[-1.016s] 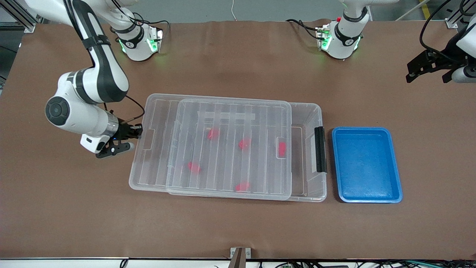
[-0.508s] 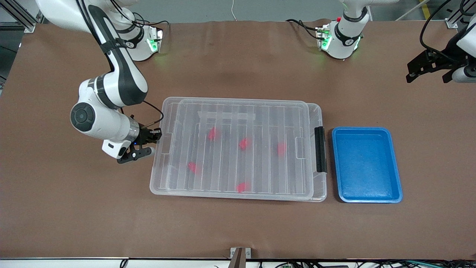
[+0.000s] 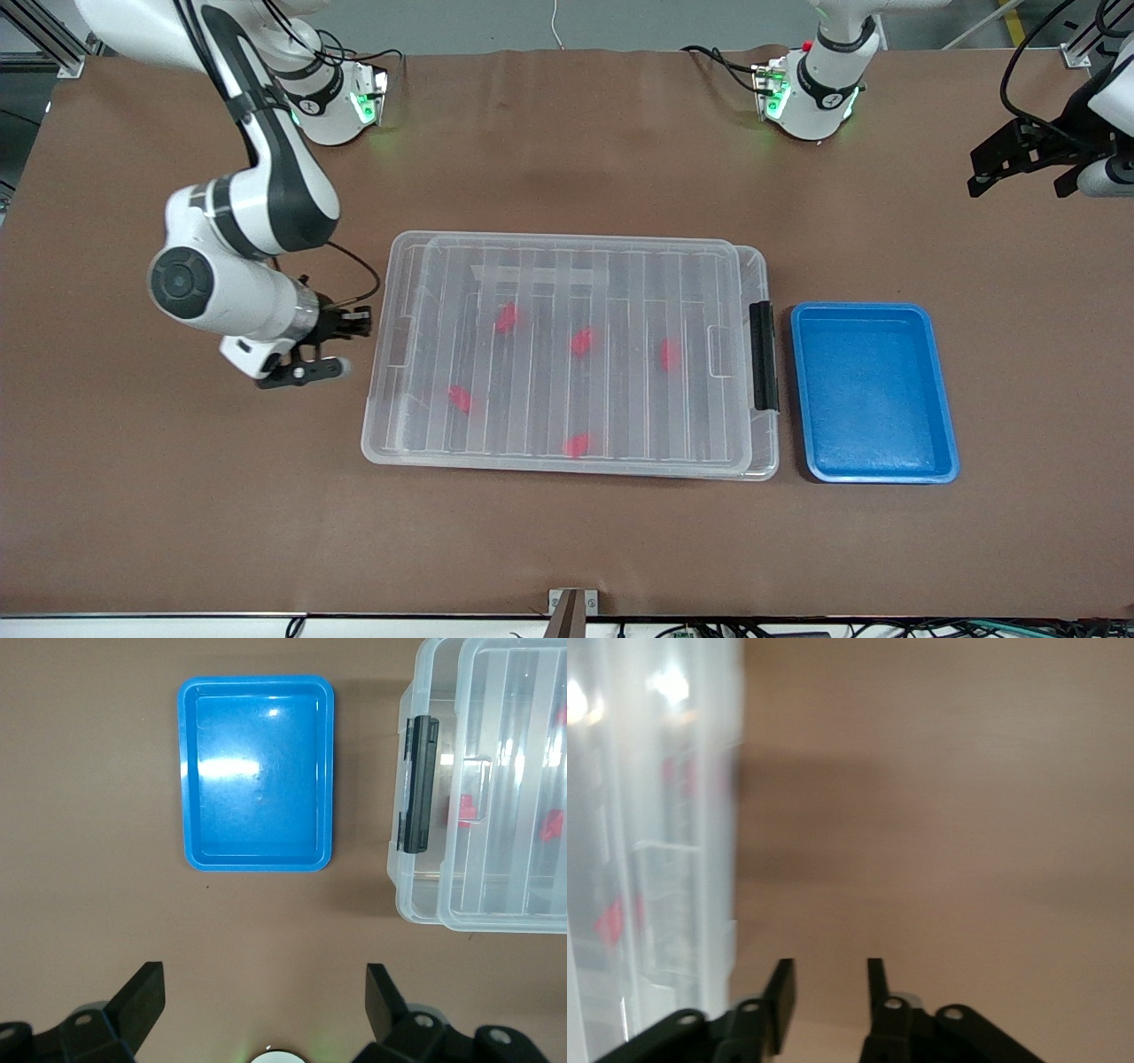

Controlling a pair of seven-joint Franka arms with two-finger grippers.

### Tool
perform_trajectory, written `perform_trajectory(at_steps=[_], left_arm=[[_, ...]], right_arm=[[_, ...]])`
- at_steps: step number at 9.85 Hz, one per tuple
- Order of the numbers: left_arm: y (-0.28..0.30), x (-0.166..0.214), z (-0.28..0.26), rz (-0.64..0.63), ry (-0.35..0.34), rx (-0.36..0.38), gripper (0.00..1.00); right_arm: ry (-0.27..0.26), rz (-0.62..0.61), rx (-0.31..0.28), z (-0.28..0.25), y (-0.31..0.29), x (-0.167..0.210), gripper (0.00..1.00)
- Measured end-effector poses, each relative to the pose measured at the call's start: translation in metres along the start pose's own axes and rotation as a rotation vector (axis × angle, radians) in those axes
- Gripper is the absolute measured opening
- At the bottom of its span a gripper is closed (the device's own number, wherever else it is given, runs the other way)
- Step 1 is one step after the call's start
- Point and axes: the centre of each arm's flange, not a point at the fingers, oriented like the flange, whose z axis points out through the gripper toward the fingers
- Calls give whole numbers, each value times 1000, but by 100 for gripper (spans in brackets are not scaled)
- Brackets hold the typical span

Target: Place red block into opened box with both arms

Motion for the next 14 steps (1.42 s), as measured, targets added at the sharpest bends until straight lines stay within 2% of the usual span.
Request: perform_trajectory(at_steps=[1, 3, 4, 7, 8, 11, 14], left_arm=[[0, 0, 0, 0, 0, 0, 100], [0, 0, -1, 0, 1, 0, 100], [0, 0, -1, 0, 2, 0, 100], [1, 0, -1, 2, 1, 0, 100], [1, 0, -1, 2, 2, 0, 100], [1, 0, -3, 2, 7, 0, 100], [1, 0, -6, 2, 13, -1, 100]], right_arm=[[46, 99, -37, -50, 19, -11, 61], [120, 213, -36, -138, 56, -55, 90], [144, 260, -29, -169, 83, -78, 100], [92, 323, -14, -216, 165, -129, 100], [103, 329, -6, -228, 188, -136, 100], [110, 210, 5, -227, 245, -139, 100], [125, 158, -4, -227, 214, -120, 100]])
